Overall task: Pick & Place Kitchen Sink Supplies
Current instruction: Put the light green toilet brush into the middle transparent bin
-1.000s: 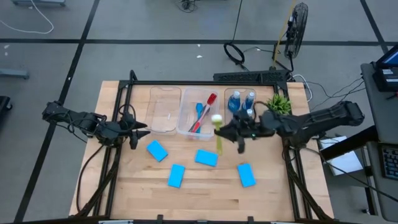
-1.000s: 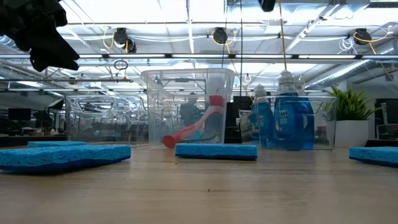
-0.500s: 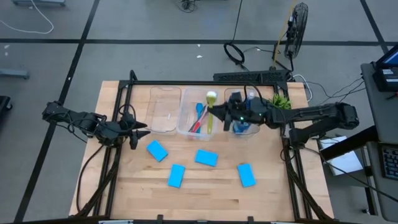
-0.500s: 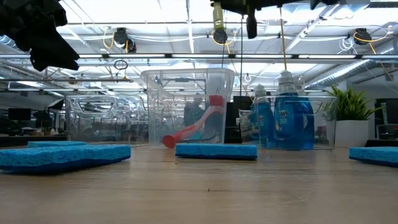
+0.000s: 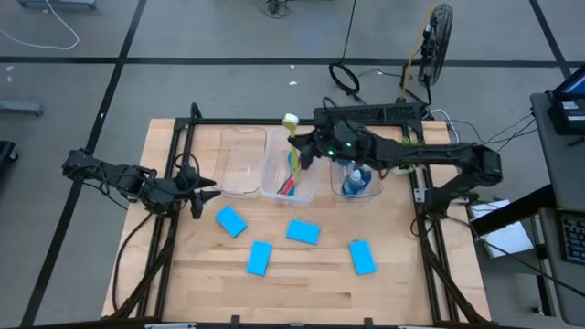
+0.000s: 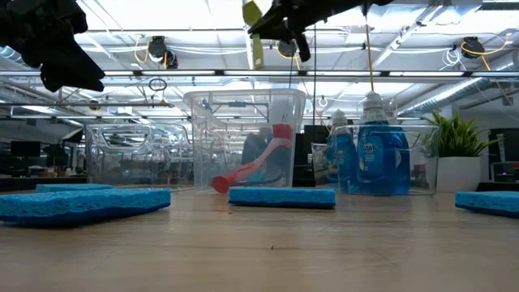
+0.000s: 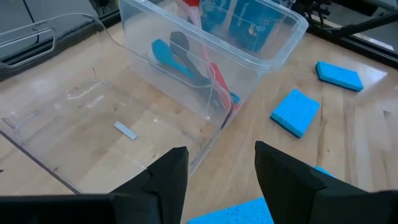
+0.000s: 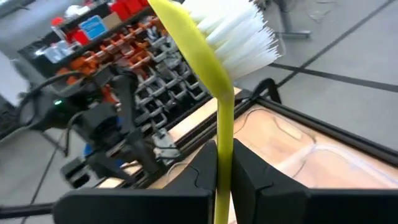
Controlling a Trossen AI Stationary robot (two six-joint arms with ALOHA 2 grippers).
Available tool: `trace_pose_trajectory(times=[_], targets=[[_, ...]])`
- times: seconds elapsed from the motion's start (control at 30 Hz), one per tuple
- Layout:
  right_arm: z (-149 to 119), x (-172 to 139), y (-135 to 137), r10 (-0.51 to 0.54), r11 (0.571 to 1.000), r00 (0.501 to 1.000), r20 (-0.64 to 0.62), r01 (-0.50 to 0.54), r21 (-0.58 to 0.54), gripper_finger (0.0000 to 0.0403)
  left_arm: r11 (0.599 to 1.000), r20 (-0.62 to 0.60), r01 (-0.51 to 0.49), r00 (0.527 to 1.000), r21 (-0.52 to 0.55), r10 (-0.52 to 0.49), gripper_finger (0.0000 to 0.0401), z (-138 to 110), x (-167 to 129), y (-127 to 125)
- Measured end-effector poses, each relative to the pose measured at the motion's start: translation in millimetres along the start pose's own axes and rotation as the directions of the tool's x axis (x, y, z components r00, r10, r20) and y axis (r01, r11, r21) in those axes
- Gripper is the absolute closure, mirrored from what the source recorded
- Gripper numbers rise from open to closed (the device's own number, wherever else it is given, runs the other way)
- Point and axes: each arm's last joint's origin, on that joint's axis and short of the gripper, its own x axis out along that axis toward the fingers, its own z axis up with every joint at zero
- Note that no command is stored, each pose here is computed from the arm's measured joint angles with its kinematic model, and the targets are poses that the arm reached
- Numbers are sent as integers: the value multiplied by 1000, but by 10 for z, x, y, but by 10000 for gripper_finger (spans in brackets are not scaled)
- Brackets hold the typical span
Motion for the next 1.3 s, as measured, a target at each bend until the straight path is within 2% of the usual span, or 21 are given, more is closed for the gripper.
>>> trace_pose_trajectory(times=[0.13,0.47,0.77,1.07,1.3], targets=[[-16,115,-45,-92,996,995,-44,92,-13,390,1000,-1,-1,1000,7,1,215,-1,0,1],[-287,389,-236,-193,981,974,-119,194,5,390,1000,-1,-2,1000,18,2,215,-2,0,2],[-582,534,-403,-294,955,925,-241,297,-23,390,1000,-2,-3,1000,25,3,215,-3,0,3],[-725,632,-463,-289,955,913,-286,294,-26,387,1000,-5,-4,1000,30,4,215,-6,0,4],[-737,627,-489,-300,950,904,-306,314,-5,367,999,-5,-4,1000,34,4,215,-6,-1,4]])
